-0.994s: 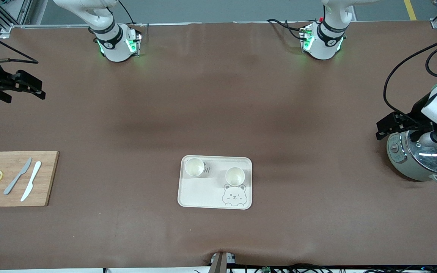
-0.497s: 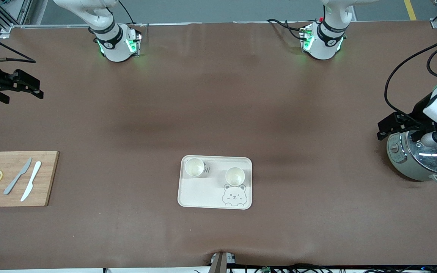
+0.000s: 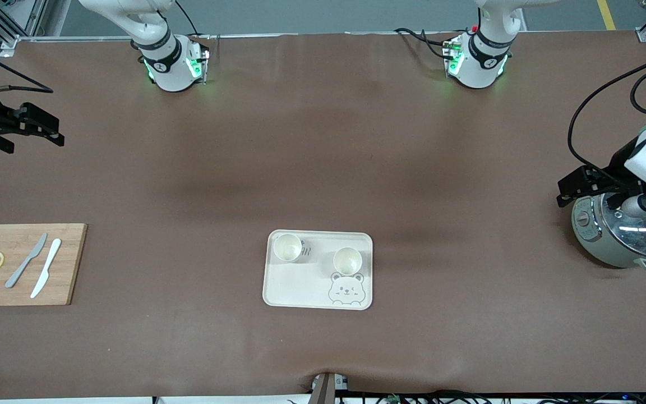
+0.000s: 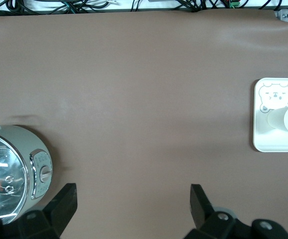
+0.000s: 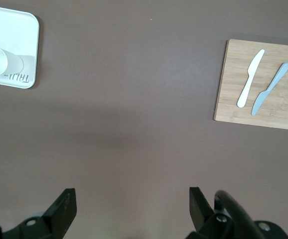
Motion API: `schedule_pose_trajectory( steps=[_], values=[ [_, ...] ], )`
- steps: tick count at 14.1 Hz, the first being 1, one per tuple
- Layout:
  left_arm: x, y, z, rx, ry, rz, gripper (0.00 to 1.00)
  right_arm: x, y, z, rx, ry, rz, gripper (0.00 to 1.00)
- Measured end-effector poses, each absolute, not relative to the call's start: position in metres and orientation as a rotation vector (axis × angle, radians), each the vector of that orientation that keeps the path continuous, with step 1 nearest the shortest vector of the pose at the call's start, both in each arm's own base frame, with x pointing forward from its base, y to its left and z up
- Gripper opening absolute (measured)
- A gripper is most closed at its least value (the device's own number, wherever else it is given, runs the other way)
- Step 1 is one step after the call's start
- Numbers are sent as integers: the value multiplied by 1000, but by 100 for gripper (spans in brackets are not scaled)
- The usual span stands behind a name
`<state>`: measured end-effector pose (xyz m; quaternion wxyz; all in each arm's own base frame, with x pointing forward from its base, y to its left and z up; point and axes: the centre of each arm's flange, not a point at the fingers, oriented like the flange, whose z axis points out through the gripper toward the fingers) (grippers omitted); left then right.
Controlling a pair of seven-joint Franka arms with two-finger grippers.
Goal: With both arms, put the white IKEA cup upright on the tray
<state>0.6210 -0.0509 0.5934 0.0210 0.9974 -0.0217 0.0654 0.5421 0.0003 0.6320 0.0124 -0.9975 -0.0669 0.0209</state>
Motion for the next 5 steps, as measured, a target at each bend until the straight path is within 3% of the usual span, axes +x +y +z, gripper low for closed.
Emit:
schedule_pose_trajectory(
  steps=[5],
  values=[
    [622,-52,590,3092,-71,195,100,542,0,632,-3109,-209,67,100]
  ],
)
